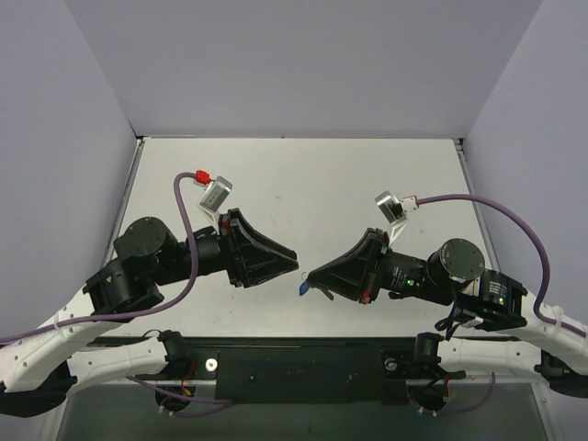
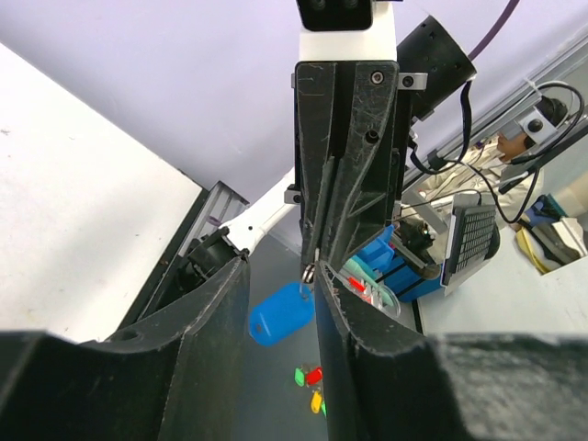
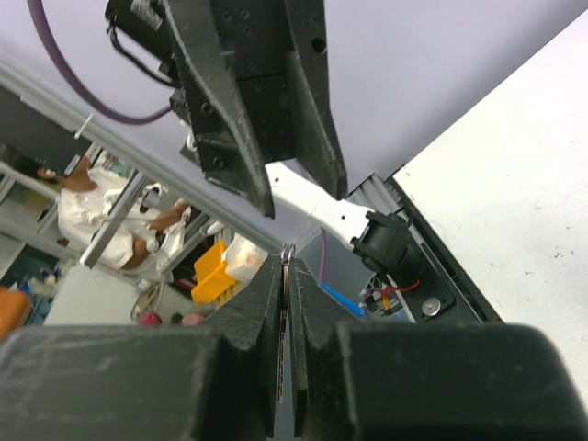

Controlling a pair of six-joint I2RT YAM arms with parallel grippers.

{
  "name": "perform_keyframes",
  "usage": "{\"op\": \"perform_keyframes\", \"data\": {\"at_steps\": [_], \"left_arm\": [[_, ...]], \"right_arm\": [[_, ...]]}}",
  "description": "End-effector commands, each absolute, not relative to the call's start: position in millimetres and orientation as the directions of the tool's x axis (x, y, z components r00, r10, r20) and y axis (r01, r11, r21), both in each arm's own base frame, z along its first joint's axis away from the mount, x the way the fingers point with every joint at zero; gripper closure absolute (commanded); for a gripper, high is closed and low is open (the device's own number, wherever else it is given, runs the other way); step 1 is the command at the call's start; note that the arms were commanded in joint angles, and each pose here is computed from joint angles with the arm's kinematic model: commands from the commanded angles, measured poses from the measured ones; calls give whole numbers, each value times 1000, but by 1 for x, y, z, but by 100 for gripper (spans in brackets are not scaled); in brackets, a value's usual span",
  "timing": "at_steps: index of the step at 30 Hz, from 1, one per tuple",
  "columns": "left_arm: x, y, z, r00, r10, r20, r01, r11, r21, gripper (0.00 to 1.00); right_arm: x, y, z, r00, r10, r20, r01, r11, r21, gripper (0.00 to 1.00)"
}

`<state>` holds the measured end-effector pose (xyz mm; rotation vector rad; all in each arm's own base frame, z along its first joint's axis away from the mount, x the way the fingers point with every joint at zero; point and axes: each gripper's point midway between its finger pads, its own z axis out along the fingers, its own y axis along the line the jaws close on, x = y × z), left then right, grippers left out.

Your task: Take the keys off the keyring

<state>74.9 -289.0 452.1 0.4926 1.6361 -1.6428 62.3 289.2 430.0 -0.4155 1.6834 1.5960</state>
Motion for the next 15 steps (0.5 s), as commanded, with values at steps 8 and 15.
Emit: {"op": "perform_keyframes", "data": {"at_steps": [8, 15], "left_arm": [[54, -289, 460, -604, -152, -783, 790, 16, -612, 61], [46, -289, 453, -611, -126, -782, 789, -19, -614, 63]], "right_arm": [[36, 288, 448, -586, 200, -785, -798, 30, 602, 100], [37, 294, 437, -599, 163, -784, -788, 56, 613, 100]]}}
